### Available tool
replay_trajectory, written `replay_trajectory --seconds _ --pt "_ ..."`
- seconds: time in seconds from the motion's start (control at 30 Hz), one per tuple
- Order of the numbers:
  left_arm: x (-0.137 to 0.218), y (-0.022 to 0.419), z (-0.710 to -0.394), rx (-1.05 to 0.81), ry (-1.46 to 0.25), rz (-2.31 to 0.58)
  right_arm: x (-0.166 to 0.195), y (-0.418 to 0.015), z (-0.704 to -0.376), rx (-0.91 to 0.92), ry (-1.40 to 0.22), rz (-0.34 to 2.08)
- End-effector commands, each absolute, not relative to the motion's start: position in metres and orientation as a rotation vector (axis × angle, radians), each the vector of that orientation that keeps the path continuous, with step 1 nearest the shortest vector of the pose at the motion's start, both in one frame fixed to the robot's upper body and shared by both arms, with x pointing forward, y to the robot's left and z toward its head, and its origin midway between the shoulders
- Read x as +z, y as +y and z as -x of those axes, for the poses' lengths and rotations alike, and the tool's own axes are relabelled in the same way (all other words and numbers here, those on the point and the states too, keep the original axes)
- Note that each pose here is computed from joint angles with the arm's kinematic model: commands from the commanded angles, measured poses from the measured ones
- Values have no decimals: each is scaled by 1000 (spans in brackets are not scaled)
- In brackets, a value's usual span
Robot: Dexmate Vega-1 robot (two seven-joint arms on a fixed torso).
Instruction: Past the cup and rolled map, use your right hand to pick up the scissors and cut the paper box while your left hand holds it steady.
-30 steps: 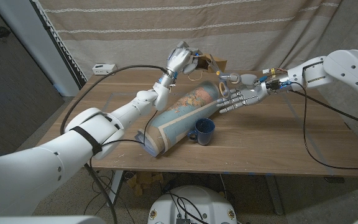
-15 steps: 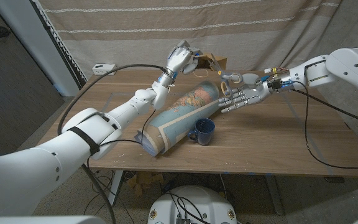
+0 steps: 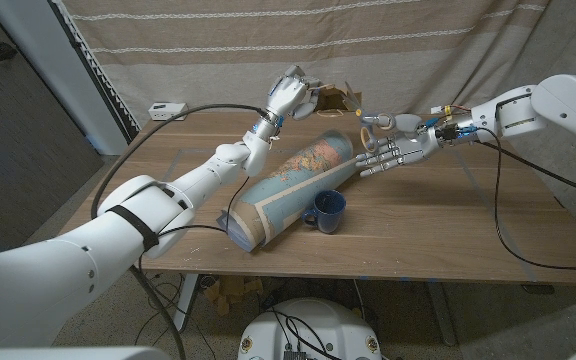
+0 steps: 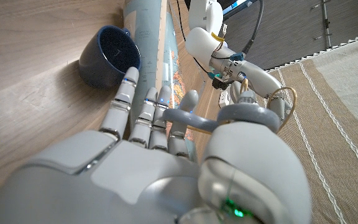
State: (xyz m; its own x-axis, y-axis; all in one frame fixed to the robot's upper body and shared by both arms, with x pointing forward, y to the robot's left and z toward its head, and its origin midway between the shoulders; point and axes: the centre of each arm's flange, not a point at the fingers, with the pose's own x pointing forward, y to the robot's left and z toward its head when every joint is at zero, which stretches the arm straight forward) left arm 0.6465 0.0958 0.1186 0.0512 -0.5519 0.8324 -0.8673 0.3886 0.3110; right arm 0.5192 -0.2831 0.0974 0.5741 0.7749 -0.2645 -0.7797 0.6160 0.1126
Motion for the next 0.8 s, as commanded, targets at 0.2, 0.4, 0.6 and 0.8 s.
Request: replay_trajectory --seconds 0.2,0.4,0.6,0.8 --pt "121 97 -639 368 -1661 -1253 94 -286 -526 888 330 5" --pt "122 99 -635 370 -1678 -1235 96 -286 -529 886 335 6" --pt "124 101 -631 376 -1695 -1232 97 -285 -531 883 344 14" --pt "124 102 -631 363 -1698 -1238 99 -288 -533 872 340 16"
